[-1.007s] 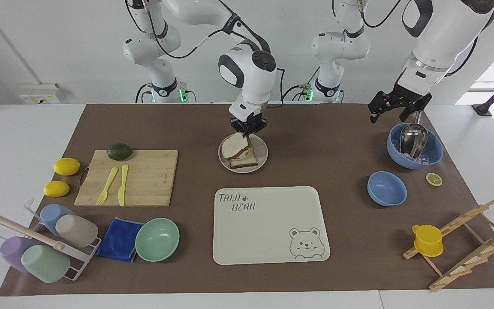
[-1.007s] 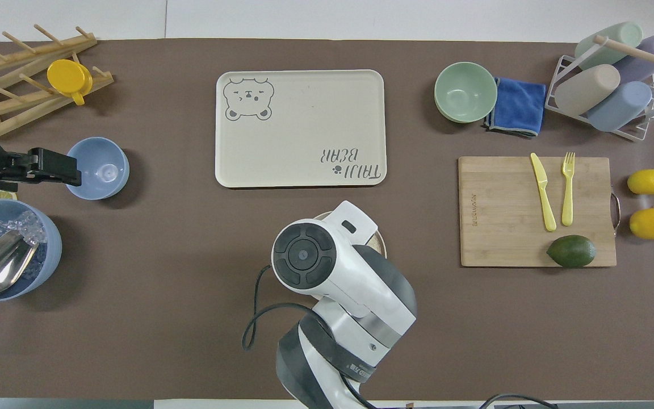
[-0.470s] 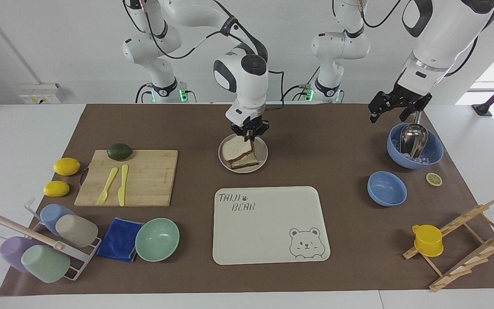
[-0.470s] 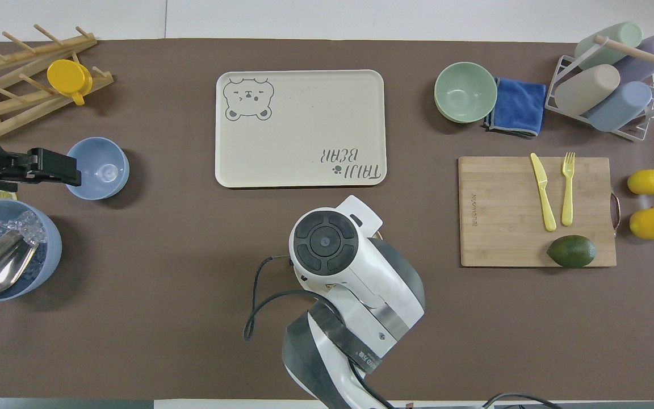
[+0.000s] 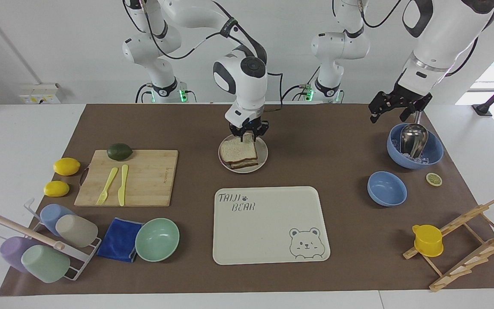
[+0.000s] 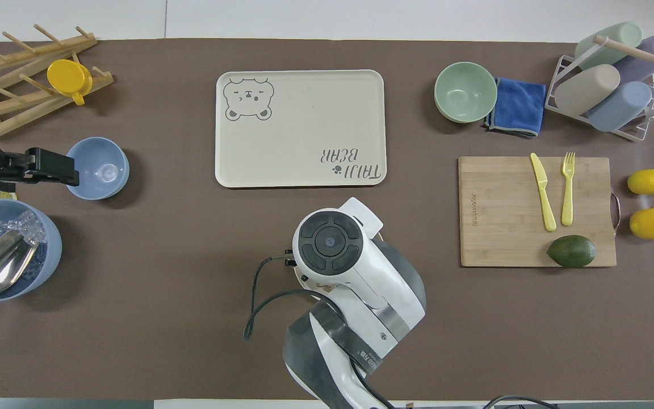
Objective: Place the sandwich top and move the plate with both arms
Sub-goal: 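Lower the bread onto the egg and open the right gripper, then withdraw the right gripper while the left gripper reaches the plate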
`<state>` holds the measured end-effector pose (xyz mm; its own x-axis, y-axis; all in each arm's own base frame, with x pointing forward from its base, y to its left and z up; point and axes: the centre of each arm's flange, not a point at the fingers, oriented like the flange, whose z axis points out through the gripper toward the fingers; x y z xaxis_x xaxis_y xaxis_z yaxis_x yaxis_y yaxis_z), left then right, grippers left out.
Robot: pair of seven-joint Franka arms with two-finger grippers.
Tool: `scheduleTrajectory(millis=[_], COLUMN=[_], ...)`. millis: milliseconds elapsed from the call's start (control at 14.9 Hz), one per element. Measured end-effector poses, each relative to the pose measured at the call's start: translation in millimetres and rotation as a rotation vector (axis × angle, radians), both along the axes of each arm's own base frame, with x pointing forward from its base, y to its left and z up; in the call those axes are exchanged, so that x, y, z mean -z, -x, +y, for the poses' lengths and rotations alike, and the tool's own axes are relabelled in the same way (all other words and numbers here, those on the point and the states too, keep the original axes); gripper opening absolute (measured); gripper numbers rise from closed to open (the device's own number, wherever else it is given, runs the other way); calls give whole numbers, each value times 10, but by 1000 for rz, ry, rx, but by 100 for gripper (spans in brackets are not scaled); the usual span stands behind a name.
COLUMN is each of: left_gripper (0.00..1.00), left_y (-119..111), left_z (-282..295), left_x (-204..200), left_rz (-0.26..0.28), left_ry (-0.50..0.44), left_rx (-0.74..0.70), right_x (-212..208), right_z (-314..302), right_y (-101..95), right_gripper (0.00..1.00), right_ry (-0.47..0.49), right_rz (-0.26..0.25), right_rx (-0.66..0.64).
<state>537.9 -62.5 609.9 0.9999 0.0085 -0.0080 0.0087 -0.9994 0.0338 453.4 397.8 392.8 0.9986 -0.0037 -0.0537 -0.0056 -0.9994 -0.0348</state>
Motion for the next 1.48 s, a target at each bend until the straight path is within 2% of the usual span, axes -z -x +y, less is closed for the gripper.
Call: scheduleTrajectory(millis=[67, 268, 537, 671, 1007, 1342, 1477], left_gripper=[100, 100, 100, 100, 100, 100, 100], left_y=[0, 11, 131, 263, 579, 875, 914], left_z=[14, 21, -93, -330, -1191, -1885, -2102], left_x=[3, 43, 262, 451, 1061, 1796, 2032], left_rz=[1, 10, 30, 29, 32, 36, 27], left_ry=[0, -1, 7, 23, 20, 39, 45], left_rx=[-3, -4, -8, -7, 39, 37, 30], right_x=[-75, -342, -777, -998, -1410, -1592, -1676], right_z=[-7, -327, -1277, -1728, -2612, -3339, -3515], right_y=[-36, -322, -829, -942, -877, -813, -831], right_gripper=[100, 100, 100, 100, 100, 100, 100], right_ry=[-11, -21, -10, -7, 20, 45, 46], right_rz=[-11, -29, -26, -29, 23, 64, 53], right_rx=[6, 73, 157, 187, 118, 52, 46])
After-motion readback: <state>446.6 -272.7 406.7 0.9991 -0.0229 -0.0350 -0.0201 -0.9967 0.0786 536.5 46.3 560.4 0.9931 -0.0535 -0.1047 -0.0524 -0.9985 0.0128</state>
